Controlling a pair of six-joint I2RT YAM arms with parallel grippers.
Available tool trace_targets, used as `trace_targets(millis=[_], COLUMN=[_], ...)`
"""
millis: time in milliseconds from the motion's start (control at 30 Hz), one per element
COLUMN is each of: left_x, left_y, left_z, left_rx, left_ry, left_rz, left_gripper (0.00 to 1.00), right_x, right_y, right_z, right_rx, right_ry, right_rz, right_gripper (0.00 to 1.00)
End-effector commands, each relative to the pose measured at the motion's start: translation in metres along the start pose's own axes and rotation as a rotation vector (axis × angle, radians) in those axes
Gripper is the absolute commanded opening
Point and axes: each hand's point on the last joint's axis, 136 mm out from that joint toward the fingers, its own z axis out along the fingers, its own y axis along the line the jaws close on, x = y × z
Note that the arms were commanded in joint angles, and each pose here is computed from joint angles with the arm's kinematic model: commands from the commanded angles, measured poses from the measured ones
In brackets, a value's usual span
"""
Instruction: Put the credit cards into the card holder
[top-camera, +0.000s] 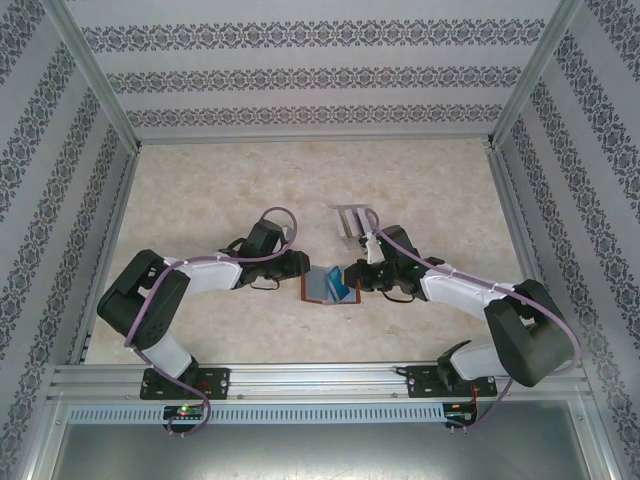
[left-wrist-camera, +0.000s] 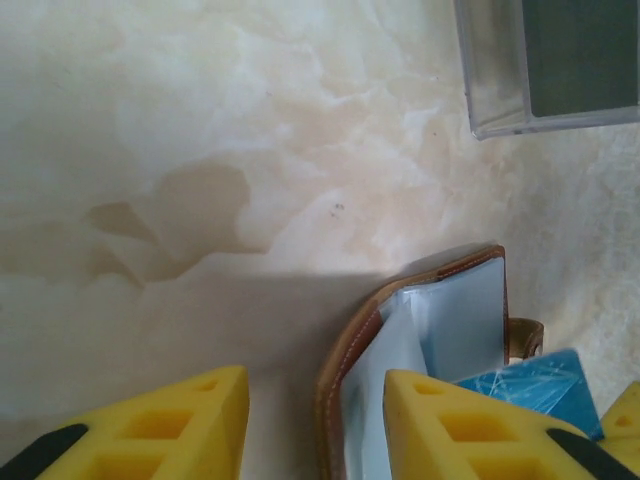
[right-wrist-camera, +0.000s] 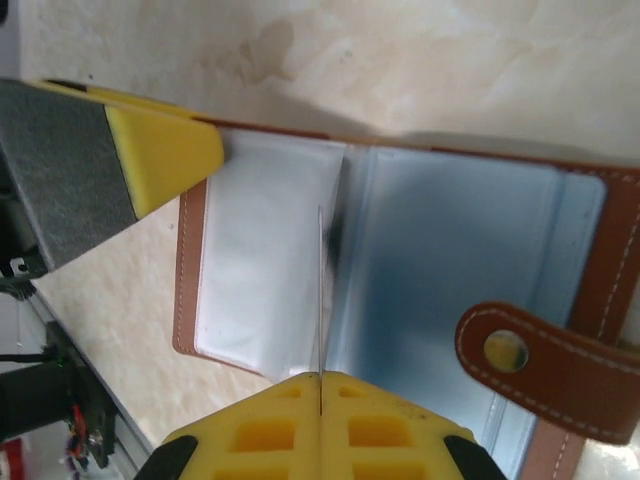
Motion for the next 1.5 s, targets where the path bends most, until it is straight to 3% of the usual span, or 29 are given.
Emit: trace_targets(millis=[0, 167, 367, 533, 733, 1233, 1467], left_x=[-0.003, 0.010, 0.015, 0.013, 0.016, 0.023, 0.023], left_y=[0.002, 0.014, 0.024, 0.031, 0.039, 0.032, 0.033], left_z=[-0.009, -0.007, 0.001, 0.004, 0.006, 0.004, 0.003], left_rx=[-0.040, -0.070, -0.100, -0.132, -0.137, -0.079, -0.082], left_ry=[-0.001, 0.050, 0.071, 0.065, 0.046, 0.054, 0.047], left_rz=[0.034, 0.041, 0.043, 0.062, 0.052, 0.024, 0.020], left_gripper=[0.31, 0.12, 0.00, 0.00, 0.00, 0.00, 0.00], right_x=[-0.001, 0.002, 0.000, 0.000, 0.001, 0.003, 0.003], right_y=[0.003, -0.002, -0.014, -0.012, -0.027, -0.036, -0.025], right_z=[0.004, 0.010, 0.020, 0.026, 0.027, 0.031, 0.041], right_rx=[-0.088, -0.127, -0.130, -0.166, -0.085, 0.072, 0.068], right_ry=[0.020, 0.038, 0.044, 0.056, -0.016, -0.188, -0.191], right_rz=[0.019, 0.046, 0.132, 0.192, 0.263, 0.286, 0.268], right_gripper=[0.00, 0.00, 0.02, 0.03, 0.04, 0.03, 0.03])
